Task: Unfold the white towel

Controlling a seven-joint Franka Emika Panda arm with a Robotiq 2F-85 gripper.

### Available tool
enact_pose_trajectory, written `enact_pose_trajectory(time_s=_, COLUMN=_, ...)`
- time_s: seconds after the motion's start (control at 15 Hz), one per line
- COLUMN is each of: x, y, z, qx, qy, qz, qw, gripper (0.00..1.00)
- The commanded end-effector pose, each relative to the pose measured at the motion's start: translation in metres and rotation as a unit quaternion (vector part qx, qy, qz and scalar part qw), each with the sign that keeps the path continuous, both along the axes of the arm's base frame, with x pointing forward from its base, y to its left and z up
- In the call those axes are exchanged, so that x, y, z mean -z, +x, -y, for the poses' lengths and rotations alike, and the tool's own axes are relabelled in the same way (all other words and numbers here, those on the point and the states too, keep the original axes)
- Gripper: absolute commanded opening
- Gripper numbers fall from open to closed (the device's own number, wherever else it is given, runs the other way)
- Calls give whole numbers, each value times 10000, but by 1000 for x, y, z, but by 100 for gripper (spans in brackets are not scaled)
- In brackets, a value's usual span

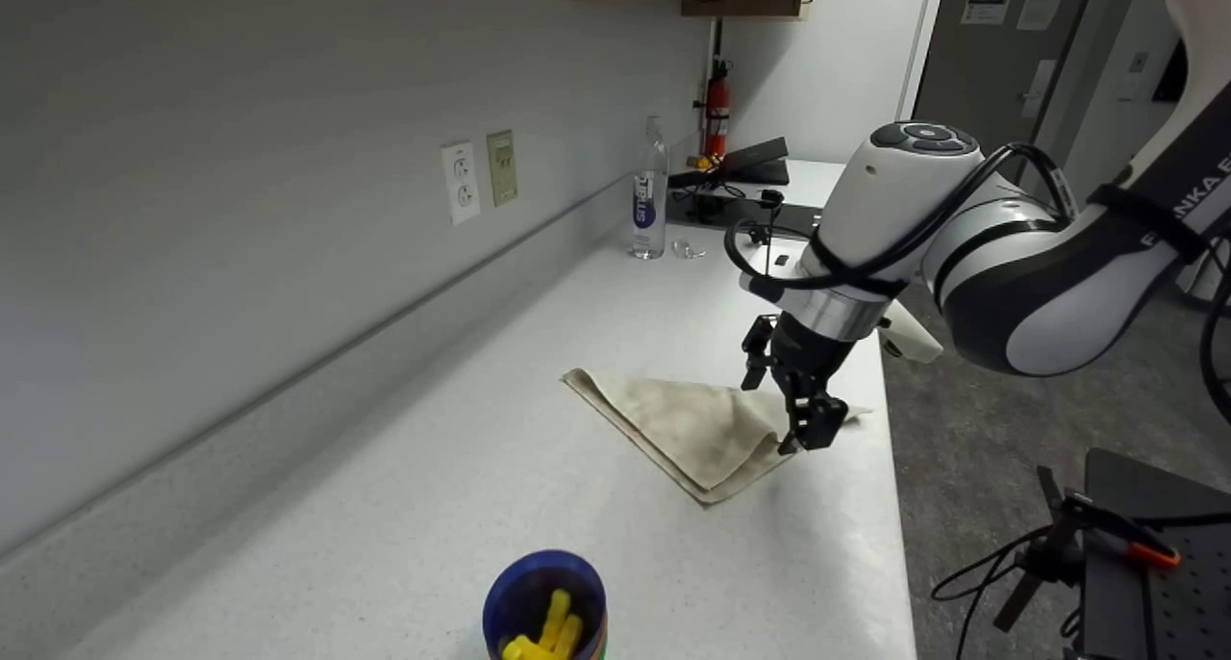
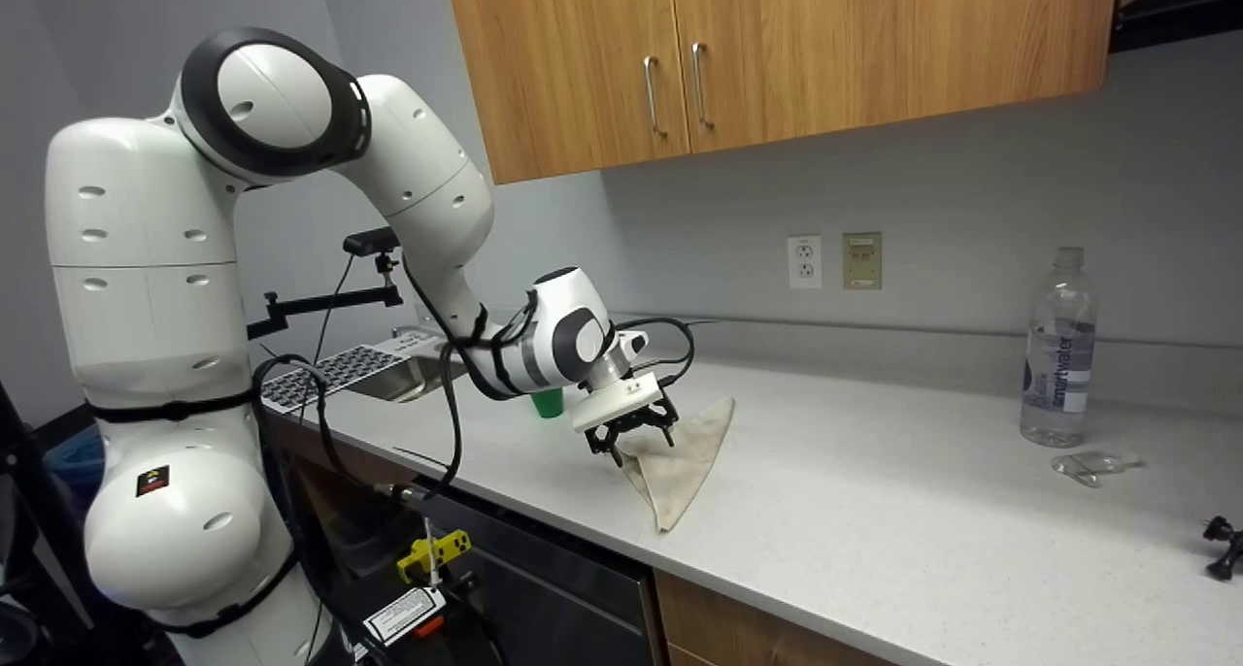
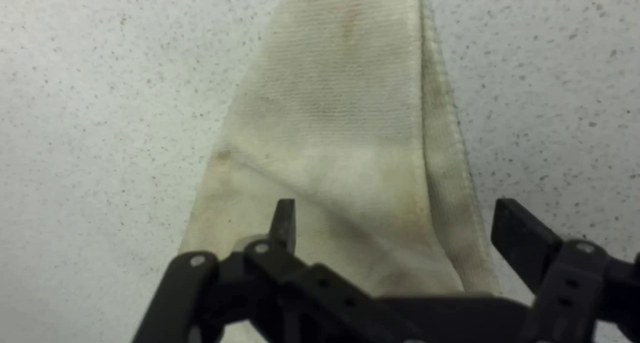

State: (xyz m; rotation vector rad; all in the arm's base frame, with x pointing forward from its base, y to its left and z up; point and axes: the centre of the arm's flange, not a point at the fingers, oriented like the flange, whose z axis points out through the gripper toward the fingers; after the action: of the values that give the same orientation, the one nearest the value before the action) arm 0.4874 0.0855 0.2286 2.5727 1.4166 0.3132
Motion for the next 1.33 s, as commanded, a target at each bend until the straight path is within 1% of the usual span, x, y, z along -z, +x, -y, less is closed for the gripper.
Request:
enact_pose_trajectory(time_s=0.0, x=9, y=-2, z=-2, qx=-68, qy=-124, qz=292, qw=9995, gripper=100)
enact_pose_trajectory(time_s=0.2, x=13, y=2, z=-1, qx=-113, qy=-172, qz=500, qw=9985, gripper=100)
enact_pose_trajectory(time_s=0.4, x=16, y=5, z=-4, qx=-70, qy=-128, qz=614, qw=9980, gripper=100)
enact_pose_trajectory(time_s=0.6, x=23, y=6, z=-6, qx=24, qy=-92, qz=628, qw=9980, gripper=100)
enact_pose_trajectory(time_s=0.8, x=29, y=7, z=-8, qx=19, qy=-169, qz=670, qw=9976, gripper=100)
enact_pose_trajectory(time_s=1.27, x=25, y=18, z=-9, qx=-66, qy=-280, qz=761, qw=9967, gripper=100)
